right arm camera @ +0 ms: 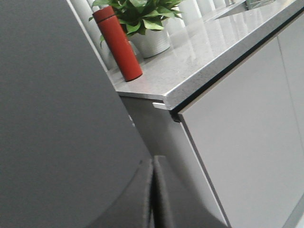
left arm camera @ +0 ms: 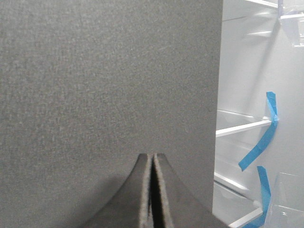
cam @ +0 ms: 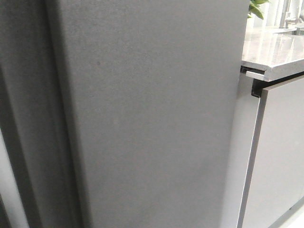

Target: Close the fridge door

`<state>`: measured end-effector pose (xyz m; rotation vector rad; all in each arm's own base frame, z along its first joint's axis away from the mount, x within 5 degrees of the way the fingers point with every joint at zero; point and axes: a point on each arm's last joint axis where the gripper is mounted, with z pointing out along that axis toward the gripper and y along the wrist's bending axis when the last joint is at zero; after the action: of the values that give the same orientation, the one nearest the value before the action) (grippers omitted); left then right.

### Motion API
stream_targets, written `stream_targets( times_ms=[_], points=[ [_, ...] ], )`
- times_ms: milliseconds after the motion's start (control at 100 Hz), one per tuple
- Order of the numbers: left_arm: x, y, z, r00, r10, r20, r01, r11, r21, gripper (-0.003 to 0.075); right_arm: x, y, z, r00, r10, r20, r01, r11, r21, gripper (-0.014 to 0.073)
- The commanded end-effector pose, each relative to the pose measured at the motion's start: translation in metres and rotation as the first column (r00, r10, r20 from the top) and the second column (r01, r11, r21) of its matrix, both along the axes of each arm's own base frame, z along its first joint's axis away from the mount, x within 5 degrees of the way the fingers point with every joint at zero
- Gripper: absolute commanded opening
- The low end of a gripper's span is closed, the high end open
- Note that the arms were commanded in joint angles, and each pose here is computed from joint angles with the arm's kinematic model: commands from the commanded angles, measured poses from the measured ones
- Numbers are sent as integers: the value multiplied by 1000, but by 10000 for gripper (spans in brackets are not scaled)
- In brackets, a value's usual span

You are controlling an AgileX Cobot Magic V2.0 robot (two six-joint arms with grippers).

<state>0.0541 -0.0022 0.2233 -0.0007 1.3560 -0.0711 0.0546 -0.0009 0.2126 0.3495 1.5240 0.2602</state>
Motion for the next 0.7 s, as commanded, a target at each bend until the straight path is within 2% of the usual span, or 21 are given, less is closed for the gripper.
stream_targets(
  times_ms=[0, 190, 450, 590, 690],
  points=[
    [-1, 0, -4, 998, -3, 57, 4, 1000, -14, -20, -4, 0, 29, 997, -10, 74, 10, 1000, -2, -44],
    [-1, 0, -4, 998, -3, 57, 4, 1000, -14, -20, -9, 8, 77, 996, 73, 45, -72, 997, -26, -44],
    [-1, 0, -4, 998, -3, 57, 4, 1000, -14, -20, -23, 19, 159, 981, 184, 60, -171, 969, -181, -45],
    [-1, 0, -4, 998, -3, 57, 4, 1000, -14, -20, -28, 25, 196, 949, 307, 67, -285, 930, -234, -44],
    [-1, 0, -4, 998, -3, 57, 4, 1000, -14, -20, -26, 29, 215, 908, 416, 50, -390, 883, -262, -44]
  ],
)
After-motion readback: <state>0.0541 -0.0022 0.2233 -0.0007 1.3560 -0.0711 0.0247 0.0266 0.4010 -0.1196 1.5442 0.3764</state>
